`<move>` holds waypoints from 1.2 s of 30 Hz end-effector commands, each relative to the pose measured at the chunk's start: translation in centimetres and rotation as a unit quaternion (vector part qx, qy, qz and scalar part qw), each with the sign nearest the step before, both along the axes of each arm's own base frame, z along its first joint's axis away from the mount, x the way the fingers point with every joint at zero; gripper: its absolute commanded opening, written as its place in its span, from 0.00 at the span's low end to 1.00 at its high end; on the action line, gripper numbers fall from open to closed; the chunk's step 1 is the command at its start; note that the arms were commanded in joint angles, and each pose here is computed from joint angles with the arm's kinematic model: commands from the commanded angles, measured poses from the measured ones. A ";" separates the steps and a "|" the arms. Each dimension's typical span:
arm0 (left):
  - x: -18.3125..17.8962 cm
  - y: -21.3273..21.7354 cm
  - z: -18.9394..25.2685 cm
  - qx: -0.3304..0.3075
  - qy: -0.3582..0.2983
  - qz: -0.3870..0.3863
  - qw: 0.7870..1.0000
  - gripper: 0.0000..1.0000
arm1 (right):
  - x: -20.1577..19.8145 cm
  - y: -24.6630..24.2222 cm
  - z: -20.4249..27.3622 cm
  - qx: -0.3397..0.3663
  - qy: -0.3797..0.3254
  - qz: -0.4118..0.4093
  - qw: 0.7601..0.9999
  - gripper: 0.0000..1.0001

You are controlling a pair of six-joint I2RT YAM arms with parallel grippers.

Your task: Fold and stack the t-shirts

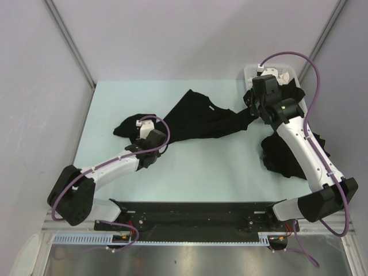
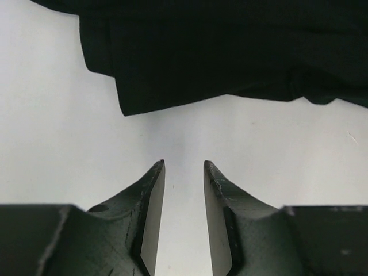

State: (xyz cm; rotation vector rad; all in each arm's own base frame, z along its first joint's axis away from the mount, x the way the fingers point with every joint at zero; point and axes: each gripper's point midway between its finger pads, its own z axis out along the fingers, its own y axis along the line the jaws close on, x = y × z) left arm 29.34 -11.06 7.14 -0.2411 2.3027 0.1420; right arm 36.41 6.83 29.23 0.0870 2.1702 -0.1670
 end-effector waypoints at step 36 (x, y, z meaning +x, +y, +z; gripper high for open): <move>3.7 3.4 -2.6 -0.044 -0.086 0.106 0.990 0.71 | -0.7 -0.3 0.0 -0.029 0.006 -0.001 1.000 0.00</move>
